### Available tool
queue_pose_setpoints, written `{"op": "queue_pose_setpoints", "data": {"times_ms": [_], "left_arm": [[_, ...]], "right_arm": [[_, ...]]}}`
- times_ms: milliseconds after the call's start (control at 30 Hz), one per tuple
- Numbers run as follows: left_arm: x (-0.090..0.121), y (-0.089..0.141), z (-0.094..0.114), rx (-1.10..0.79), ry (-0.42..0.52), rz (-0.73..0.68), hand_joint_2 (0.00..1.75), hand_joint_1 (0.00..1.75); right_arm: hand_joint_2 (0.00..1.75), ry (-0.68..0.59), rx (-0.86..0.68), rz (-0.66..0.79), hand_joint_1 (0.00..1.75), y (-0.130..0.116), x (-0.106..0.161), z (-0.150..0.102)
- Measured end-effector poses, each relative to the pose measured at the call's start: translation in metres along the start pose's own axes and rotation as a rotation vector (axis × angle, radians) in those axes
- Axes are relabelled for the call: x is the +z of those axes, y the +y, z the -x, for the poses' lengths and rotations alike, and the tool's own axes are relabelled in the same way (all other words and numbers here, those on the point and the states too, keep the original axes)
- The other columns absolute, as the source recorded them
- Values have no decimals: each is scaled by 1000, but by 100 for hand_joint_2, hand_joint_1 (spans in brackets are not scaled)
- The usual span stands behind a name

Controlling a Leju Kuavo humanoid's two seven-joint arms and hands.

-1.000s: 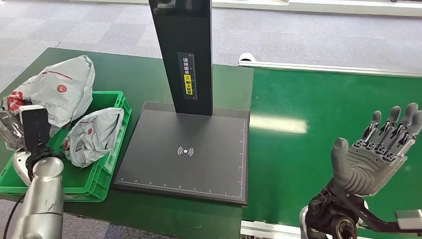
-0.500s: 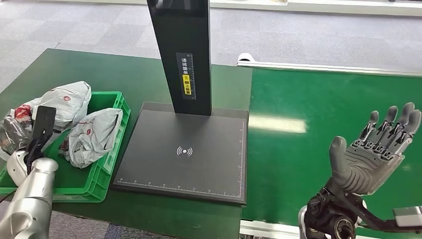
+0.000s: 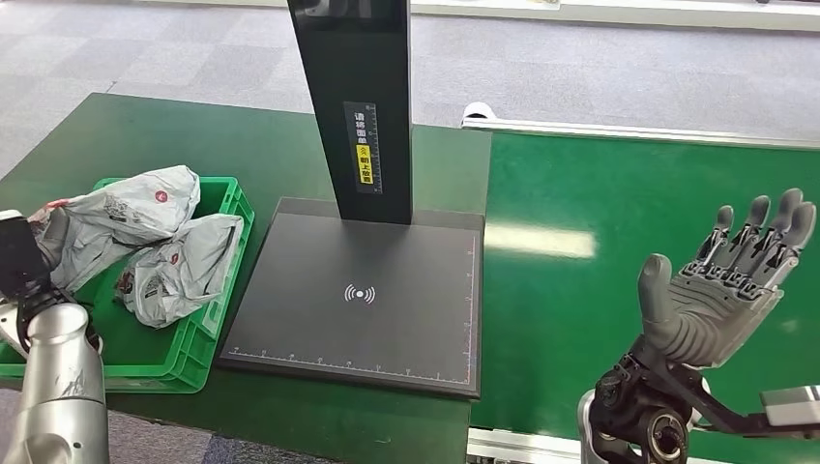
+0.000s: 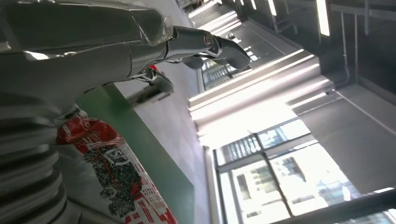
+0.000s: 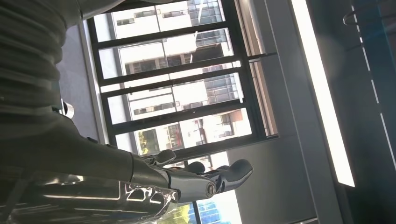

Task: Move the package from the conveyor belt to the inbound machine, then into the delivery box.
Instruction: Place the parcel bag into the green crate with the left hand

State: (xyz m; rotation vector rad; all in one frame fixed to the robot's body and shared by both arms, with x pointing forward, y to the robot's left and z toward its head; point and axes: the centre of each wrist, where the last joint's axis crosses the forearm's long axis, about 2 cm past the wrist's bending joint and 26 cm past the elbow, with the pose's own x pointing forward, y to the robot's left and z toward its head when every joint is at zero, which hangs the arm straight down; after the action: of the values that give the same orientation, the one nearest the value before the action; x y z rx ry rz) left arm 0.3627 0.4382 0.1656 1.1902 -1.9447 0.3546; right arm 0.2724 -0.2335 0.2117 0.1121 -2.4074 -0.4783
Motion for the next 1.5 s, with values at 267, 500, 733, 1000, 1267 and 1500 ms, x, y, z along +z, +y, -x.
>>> {"op": "queue_pose_setpoints", "data": {"times_ms": [267, 500, 733, 1000, 1267, 1500], "left_arm": [[29, 1, -56, 256, -197, 111, 175, 0], [122, -25, -98, 507, -191, 486, 175, 0], [231, -39, -122, 617, 49, 629, 175, 0], [300, -35, -133, 593, 219, 607, 175, 0], [328, -46, -139, 585, 259, 674, 175, 0], [335, -57, -150, 610, 254, 720, 175, 0]], "right_arm": [[175, 49, 4, -24, 0, -2, 3, 4], [175, 222, 75, -135, 0, -2, 18, 25], [175, 358, 124, -204, 0, 5, 43, 43], [175, 472, 169, -249, 0, 11, 89, 53], [175, 615, 223, -247, 0, 13, 155, 65], [175, 733, 232, -262, 0, -2, 192, 75]]}}
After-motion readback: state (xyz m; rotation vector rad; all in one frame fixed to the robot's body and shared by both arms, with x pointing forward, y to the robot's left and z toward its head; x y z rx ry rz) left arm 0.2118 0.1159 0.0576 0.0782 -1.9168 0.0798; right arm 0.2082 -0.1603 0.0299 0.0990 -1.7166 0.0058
